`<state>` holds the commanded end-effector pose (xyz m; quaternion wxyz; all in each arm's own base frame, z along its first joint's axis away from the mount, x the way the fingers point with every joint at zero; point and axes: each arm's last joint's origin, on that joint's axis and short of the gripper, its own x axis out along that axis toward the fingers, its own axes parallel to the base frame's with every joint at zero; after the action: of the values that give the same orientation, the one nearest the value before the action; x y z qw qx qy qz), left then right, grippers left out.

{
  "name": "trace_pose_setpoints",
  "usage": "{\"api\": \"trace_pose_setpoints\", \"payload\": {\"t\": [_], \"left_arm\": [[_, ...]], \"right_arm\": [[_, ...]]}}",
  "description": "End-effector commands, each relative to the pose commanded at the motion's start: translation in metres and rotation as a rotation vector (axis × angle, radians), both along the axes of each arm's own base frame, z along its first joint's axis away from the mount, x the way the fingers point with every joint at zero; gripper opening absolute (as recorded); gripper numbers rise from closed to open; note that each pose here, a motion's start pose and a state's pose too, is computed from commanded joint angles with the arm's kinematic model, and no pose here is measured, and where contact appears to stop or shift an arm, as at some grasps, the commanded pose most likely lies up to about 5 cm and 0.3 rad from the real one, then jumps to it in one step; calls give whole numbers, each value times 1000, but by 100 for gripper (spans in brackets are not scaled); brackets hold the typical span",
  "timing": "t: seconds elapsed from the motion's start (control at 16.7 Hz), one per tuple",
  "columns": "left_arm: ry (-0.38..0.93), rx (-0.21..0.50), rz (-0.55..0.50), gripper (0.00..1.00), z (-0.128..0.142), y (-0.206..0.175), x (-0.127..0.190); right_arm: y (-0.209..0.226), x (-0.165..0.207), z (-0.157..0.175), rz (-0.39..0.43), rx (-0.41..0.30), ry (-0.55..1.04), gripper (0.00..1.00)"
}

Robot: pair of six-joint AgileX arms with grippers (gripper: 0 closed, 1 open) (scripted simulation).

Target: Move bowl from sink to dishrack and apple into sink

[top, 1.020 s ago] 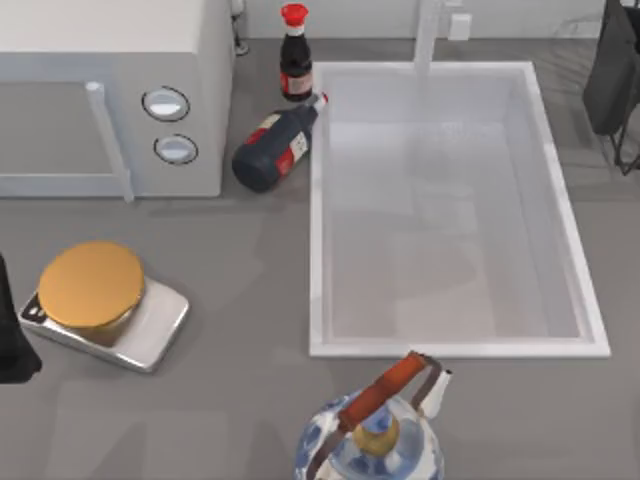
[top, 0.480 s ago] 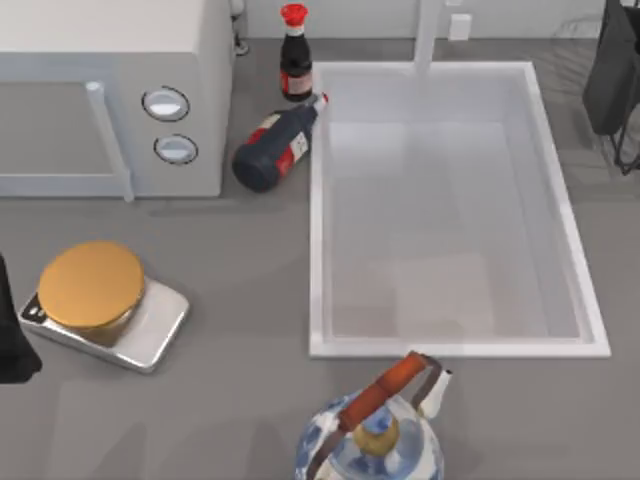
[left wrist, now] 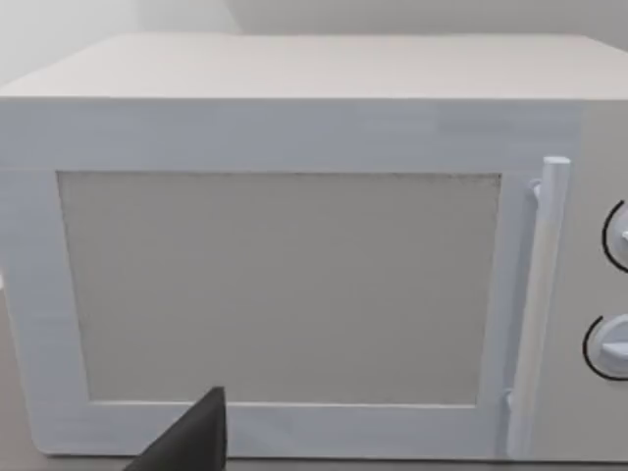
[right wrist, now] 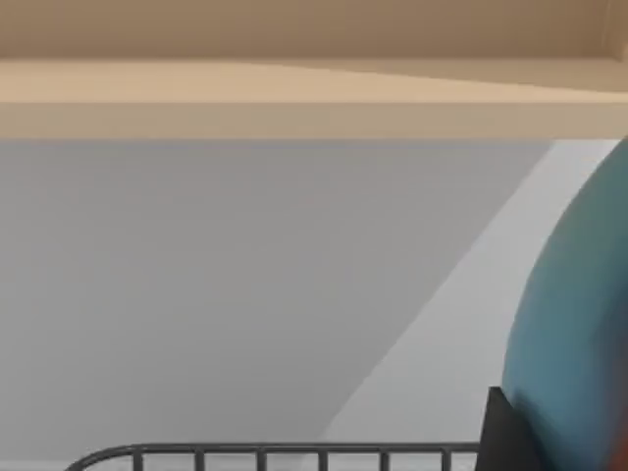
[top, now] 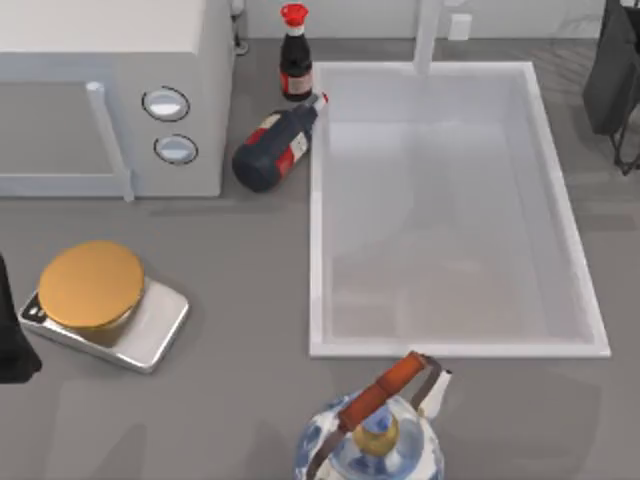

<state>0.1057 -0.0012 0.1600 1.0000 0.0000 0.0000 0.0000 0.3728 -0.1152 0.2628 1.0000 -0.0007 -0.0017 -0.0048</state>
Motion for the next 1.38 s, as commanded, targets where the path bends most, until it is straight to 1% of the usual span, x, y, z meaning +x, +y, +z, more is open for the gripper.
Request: {"api": "trace_pose_setpoints", "payload": {"t": [0.12,0.24,0.36,0.6,1.38], "left_arm": [[0,0,0,100,0,0,0],[0,0,0,100,0,0,0],[0,0,0,100,0,0,0],[0,0,0,100,0,0,0],[0,0,0,100,0,0,0]], "right_arm": [[3,4,-23,0,0,1,0],[6,6,-38,0,1,3,0],[8,6,-44,0,1,3,0],[8,6,-44,0,1,3,0],[8,6,-44,0,1,3,98]]}}
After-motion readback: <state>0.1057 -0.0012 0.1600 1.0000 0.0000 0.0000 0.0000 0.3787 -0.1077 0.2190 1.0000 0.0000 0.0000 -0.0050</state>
